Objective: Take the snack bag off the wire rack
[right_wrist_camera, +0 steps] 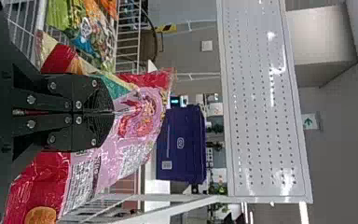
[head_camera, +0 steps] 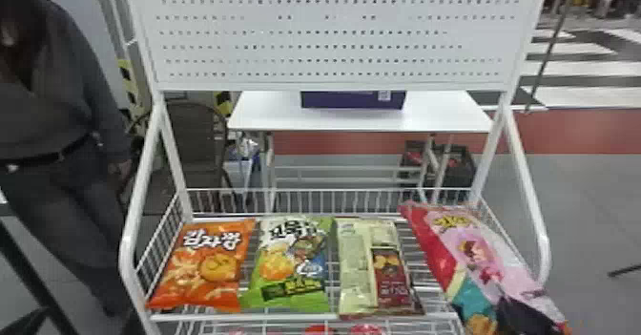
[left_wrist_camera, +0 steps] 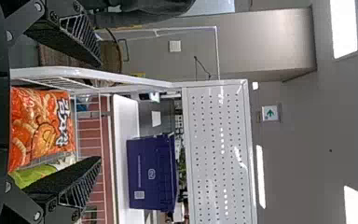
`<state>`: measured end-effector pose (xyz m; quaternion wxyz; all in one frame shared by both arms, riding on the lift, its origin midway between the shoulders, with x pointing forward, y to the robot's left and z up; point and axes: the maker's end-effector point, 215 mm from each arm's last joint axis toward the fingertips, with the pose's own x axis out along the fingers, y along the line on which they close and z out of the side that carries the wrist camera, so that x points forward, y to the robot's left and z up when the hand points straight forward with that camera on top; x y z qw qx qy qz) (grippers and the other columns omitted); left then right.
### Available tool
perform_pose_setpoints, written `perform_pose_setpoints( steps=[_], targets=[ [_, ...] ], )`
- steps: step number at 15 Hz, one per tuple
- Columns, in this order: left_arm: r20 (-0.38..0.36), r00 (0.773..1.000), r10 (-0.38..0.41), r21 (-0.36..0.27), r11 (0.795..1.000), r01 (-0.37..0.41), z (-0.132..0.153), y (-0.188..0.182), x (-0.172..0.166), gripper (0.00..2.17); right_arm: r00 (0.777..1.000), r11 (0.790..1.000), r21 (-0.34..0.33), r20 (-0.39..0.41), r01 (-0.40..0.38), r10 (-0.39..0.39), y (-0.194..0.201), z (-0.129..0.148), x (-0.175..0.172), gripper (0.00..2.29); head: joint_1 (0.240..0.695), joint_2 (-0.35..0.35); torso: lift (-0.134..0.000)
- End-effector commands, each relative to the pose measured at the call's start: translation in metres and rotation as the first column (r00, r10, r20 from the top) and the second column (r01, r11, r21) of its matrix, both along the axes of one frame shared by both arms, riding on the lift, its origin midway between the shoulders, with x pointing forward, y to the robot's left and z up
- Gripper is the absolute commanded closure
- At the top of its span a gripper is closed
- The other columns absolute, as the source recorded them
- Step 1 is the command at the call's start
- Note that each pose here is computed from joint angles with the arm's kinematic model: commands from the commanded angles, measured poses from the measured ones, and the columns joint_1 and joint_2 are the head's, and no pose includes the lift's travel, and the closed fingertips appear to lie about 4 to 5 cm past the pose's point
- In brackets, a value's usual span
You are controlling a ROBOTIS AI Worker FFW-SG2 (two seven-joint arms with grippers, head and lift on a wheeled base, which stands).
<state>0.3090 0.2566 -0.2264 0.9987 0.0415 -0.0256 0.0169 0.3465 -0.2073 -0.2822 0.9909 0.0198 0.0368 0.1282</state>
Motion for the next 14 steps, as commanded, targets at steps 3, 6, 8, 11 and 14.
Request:
perform_pose_setpoints(
  steps=[3, 6, 8, 11, 14],
  targets=[
    [-0.025, 1.000, -0.005, 0.019, 1.000, 0.005, -0.014, 0.005, -0.005, 0.19, 0.999, 0.999, -0.043, -0.045, -0.018, 0.016, 0.005, -0.010, -0.036, 2.11, 0.499, 0.000, 0.000],
    [-0.037, 0.999, -0.008, 0.008, 1.000, 0.008, -0.026, 0.006, -0.007, 0.19, 0.998, 0.998, -0.063, -0.064, -0.012, 0.008, 0.003, -0.020, -0.057, 2.11, 0.499, 0.000, 0.000],
    [-0.030, 1.000, -0.008, 0.001, 1.000, 0.008, -0.023, 0.007, -0.008, 0.19, 0.998, 0.998, -0.062, -0.058, 0.012, -0.016, -0.007, -0.023, -0.062, 2.11, 0.499, 0.000, 0.000],
    [-0.028, 1.000, -0.011, -0.008, 1.000, 0.010, -0.024, 0.007, -0.010, 0.19, 0.997, 0.998, -0.061, -0.071, 0.026, -0.031, -0.009, -0.033, -0.064, 2.11, 0.499, 0.000, 0.000],
    [-0.038, 0.999, -0.010, -0.033, 0.999, 0.009, -0.033, 0.005, -0.007, 0.19, 0.996, 0.998, -0.048, -0.077, 0.031, -0.035, -0.006, -0.038, -0.065, 2.11, 0.499, 0.000, 0.000]
  ],
)
